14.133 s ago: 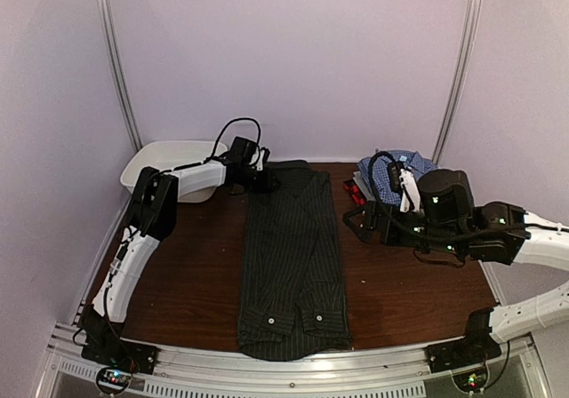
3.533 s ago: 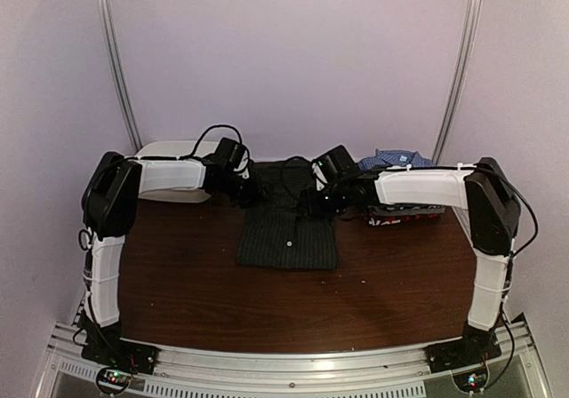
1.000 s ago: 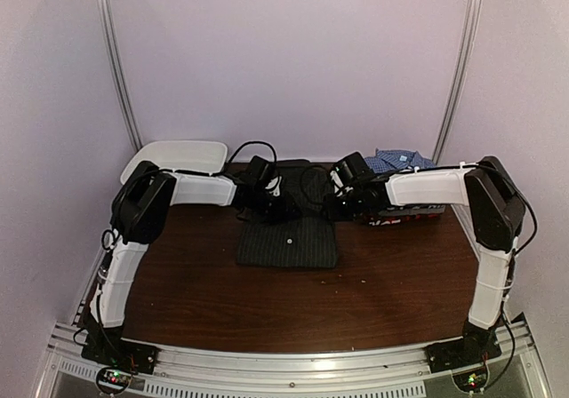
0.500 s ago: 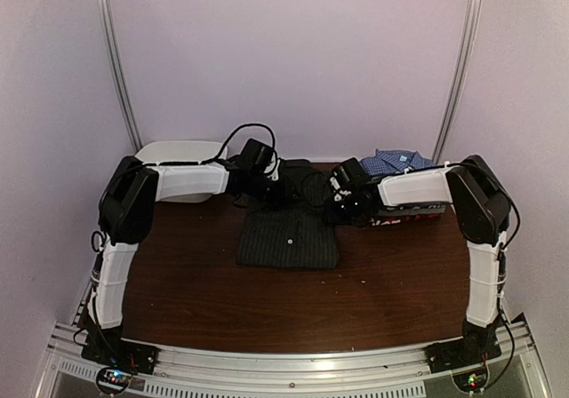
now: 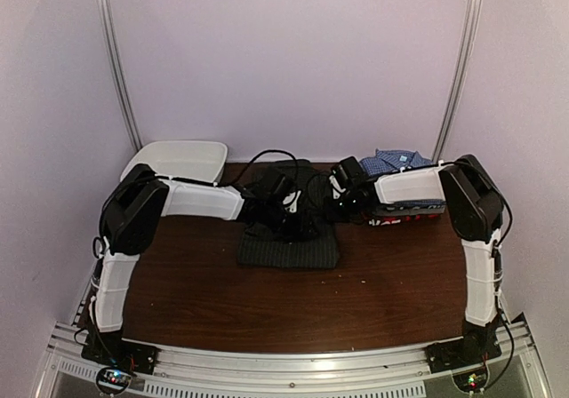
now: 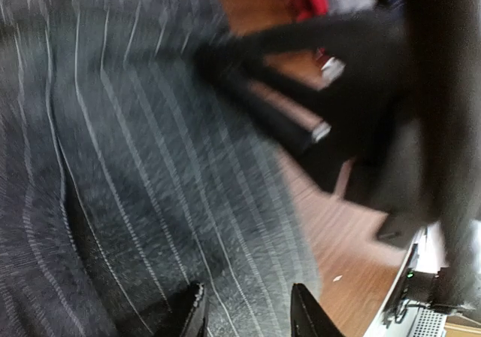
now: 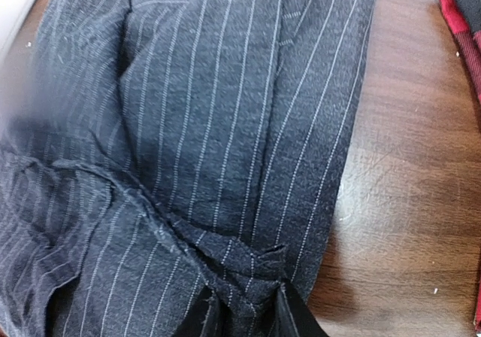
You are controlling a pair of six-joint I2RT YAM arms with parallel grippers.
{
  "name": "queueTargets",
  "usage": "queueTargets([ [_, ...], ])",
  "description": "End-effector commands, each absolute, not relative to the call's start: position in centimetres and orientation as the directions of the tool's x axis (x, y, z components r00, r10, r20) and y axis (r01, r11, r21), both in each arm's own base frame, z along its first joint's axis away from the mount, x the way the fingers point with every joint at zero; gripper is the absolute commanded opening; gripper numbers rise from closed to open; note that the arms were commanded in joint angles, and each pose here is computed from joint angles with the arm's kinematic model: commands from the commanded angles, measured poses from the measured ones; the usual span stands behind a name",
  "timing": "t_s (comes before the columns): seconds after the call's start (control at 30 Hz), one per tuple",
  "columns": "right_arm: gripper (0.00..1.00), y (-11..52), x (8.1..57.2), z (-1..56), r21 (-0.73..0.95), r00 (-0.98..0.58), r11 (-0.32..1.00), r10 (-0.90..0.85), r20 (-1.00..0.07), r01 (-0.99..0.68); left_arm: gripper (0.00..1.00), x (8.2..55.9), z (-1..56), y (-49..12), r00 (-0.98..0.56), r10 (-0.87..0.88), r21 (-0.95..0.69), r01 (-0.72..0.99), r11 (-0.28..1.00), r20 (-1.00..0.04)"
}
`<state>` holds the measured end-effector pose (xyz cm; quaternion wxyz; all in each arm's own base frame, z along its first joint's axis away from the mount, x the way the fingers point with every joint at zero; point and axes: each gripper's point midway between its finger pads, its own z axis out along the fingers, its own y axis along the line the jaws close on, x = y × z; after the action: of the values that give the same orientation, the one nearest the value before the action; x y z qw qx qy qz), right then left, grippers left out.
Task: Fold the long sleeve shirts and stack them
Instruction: Smooth out the 2/3-rectangle-folded shirt at the center of the board.
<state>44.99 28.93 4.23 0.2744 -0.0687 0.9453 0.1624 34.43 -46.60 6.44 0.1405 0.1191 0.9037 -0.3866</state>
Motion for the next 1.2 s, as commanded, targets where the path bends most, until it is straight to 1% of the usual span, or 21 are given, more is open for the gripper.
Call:
queueTargets([
  [0.0, 0.23, 29.1, 46.2, 4.9, 0.271, -0.827, 0.936, -0.036, -0.561, -0.225, 0.39, 34.0, 4.1, -46.8, -0.939, 0.121, -0.669, 0.317, 0.672, -0.323],
  [0.13, 0.21, 29.0, 47.2, 5.3, 0.258, -0.817, 0.939, -0.039, -0.575, -0.227, 0.39, 33.3, 2.3, -45.9, -0.947, 0.134, -0.641, 0.299, 0.707, -0.293],
  [0.3, 0.2, 28.8, 48.9, 6.1, 0.238, -0.804, 0.944, -0.047, -0.592, -0.23, 0.38, 33.0, 1.5, -45.3, -0.948, 0.142, -0.625, 0.296, 0.722, -0.285],
  [0.53, 0.21, 28.2, 51.1, 7.2, 0.199, -0.791, 0.952, -0.066, -0.608, -0.232, 0.38, 33.1, 1.6, -45.5, -0.946, 0.147, -0.625, 0.303, 0.719, -0.289],
  [0.63, 0.22, 28.0, 51.3, 8.7, 0.187, -0.782, 0.954, -0.071, -0.62, -0.235, 0.38, 33.4, 2.6, -46.0, -0.94, 0.155, -0.634, 0.32, 0.704, -0.303],
  [0.77, 0.23, 27.7, 50.1, 10.4, 0.204, -0.777, 0.948, -0.065, -0.627, -0.244, 0.39, 34.2, 5.8, -47.1, -0.924, 0.15, -0.652, 0.357, 0.669, -0.352],
  [0.9, 0.24, 27.8, 47.6, 11.3, 0.234, -0.78, 0.937, -0.061, -0.623, -0.26, 0.39, 35.2, 10.2, -47.5, -0.902, 0.123, -0.663, 0.391, 0.639, -0.413],
  [1.03, 0.24, 28.4, 44.2, 12.5, 0.272, -0.771, 0.918, -0.053, -0.635, -0.287, 0.4, 36.0, 12.9, -45.0, -0.89, 0.064, -0.651, 0.377, 0.659, -0.451],
  [1.17, 0.24, 30.1, 41.1, 13.0, 0.333, -0.772, 0.883, -0.05, -0.633, -0.331, 0.39, 36.7, 12.0, -41.0, -0.903, 0.015, -0.645, 0.317, 0.695, -0.428],
])
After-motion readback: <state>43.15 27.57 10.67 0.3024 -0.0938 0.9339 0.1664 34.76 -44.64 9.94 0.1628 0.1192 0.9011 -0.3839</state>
